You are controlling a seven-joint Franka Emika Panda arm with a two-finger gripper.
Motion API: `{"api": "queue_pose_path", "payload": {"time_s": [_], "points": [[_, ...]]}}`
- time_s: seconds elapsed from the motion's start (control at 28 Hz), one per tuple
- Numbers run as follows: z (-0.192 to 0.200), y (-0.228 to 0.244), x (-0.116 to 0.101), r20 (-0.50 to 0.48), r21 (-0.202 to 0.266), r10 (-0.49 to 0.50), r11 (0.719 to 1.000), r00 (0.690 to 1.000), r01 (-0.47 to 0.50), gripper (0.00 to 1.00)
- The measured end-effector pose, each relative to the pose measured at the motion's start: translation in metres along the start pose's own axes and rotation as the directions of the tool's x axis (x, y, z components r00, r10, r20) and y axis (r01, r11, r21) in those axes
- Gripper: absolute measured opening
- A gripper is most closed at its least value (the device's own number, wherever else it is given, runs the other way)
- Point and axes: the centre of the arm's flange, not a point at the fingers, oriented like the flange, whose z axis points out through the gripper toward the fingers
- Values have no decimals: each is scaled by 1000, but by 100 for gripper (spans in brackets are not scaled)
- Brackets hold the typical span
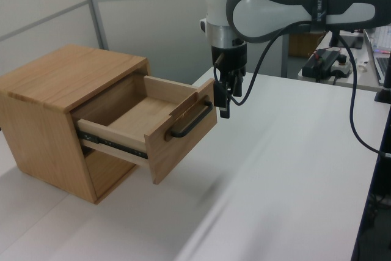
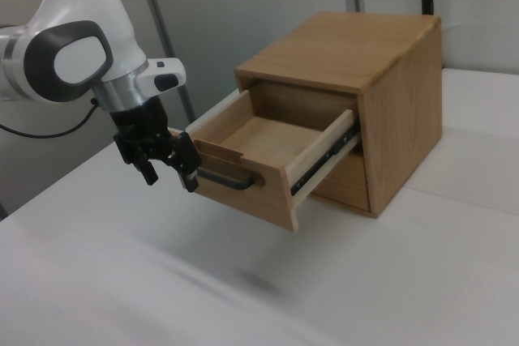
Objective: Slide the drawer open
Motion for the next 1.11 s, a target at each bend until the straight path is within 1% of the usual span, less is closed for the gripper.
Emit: {"api": "queue_pose_path", "payload": {"time_s": [0.5, 1.11], "points": [[6, -2, 3, 10, 1, 2, 1000, 1000, -2, 100], [-2, -1, 4, -6, 0, 4, 1000, 1000, -4, 100]]}}
